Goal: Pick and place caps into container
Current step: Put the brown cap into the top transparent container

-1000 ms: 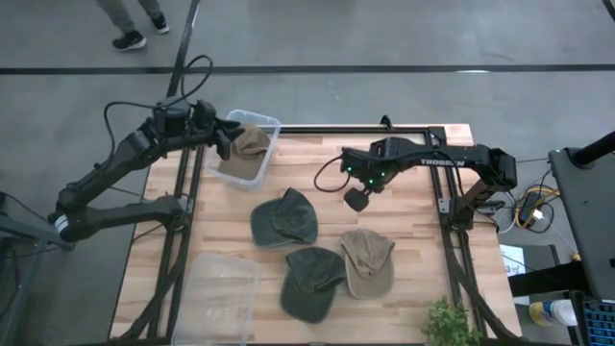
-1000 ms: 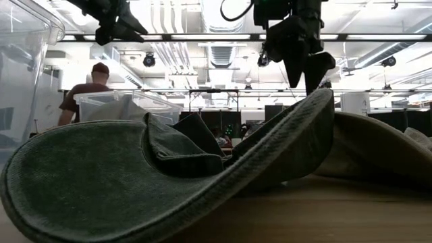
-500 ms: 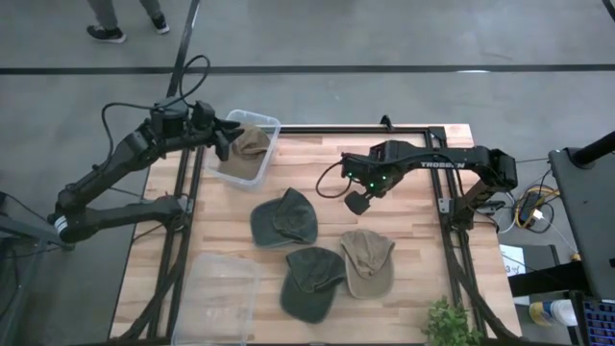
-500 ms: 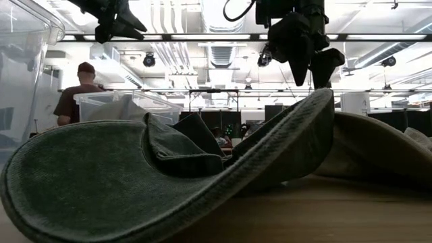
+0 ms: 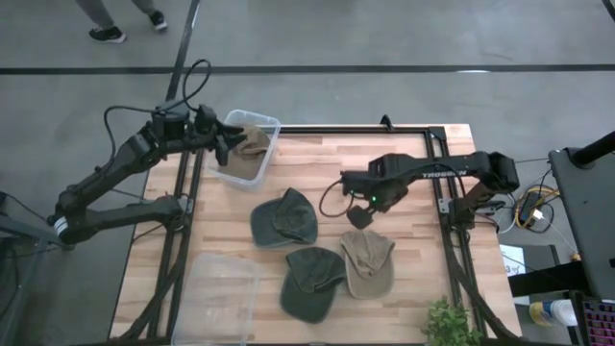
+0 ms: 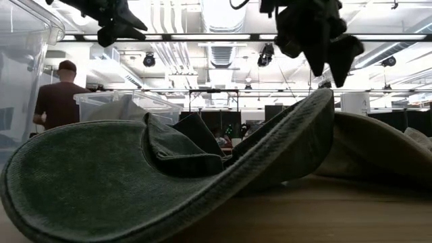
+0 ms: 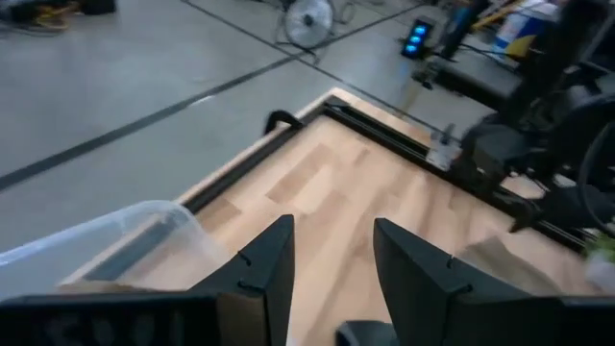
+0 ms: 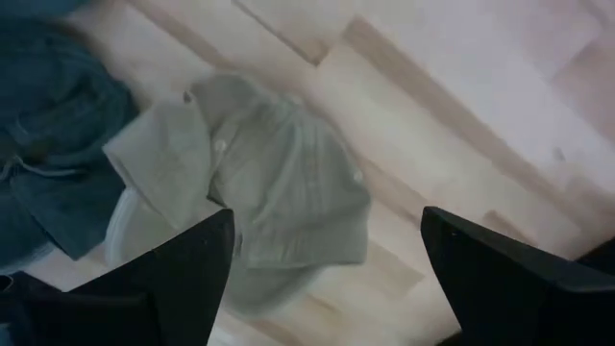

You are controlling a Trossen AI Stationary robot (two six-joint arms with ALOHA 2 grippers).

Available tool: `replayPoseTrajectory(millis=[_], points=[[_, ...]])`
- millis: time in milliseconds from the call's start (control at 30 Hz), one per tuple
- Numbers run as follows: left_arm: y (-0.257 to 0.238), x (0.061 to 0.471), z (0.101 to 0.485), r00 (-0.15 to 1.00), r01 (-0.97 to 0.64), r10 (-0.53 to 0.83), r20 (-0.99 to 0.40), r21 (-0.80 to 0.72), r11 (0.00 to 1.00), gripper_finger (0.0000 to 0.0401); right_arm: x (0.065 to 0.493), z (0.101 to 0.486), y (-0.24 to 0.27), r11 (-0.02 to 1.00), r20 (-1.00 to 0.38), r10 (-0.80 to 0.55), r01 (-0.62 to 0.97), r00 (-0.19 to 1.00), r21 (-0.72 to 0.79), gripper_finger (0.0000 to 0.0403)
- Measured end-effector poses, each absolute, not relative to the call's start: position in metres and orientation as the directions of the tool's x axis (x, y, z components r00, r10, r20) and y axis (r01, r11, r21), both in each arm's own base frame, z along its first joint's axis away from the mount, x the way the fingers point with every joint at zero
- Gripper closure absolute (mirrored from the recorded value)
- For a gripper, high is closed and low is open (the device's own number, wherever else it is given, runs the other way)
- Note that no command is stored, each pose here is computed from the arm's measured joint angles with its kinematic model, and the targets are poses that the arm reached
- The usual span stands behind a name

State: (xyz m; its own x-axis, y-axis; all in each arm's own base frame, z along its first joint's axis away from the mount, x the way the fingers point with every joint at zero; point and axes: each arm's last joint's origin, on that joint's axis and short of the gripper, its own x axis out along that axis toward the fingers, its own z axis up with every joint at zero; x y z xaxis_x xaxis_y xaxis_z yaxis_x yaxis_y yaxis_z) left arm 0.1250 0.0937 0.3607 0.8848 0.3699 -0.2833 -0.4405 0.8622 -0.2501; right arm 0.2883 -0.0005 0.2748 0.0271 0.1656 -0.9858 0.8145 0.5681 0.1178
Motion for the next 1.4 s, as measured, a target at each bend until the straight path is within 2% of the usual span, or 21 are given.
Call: replayPoseTrajectory(millis=[200,400,667,1000,1400], points=[[0.089,0.121,0.361,0.904,-0.407,0.351,-0.245,-0.237,0.882,0.0266,0.286,0.274,0.030,0.552,-0.986,0.165,0.829,0.002,0.094,0.0076],[0.082,0.114,0.368,0.923,-0.374,0.336,-0.189,-0.230,0.898,0.0266,0.279,0.272,0.066,0.494,-0.988,0.155,0.868,-0.023,0.057,0.0076],[0.075,0.106,0.373,0.929,-0.366,0.340,-0.146,-0.232,0.901,0.0266,0.261,0.261,0.110,0.397,-0.996,0.067,0.917,-0.054,-0.023,0.0076],[0.073,0.105,0.374,0.933,-0.356,0.330,-0.141,-0.255,0.899,0.0266,0.239,0.227,0.149,0.352,-0.999,0.034,0.936,-0.024,-0.010,0.0076],[0.073,0.106,0.369,0.935,-0.351,0.320,-0.153,-0.267,0.897,0.0266,0.228,0.174,0.151,0.341,-0.998,0.040,0.938,0.055,0.066,0.0076]])
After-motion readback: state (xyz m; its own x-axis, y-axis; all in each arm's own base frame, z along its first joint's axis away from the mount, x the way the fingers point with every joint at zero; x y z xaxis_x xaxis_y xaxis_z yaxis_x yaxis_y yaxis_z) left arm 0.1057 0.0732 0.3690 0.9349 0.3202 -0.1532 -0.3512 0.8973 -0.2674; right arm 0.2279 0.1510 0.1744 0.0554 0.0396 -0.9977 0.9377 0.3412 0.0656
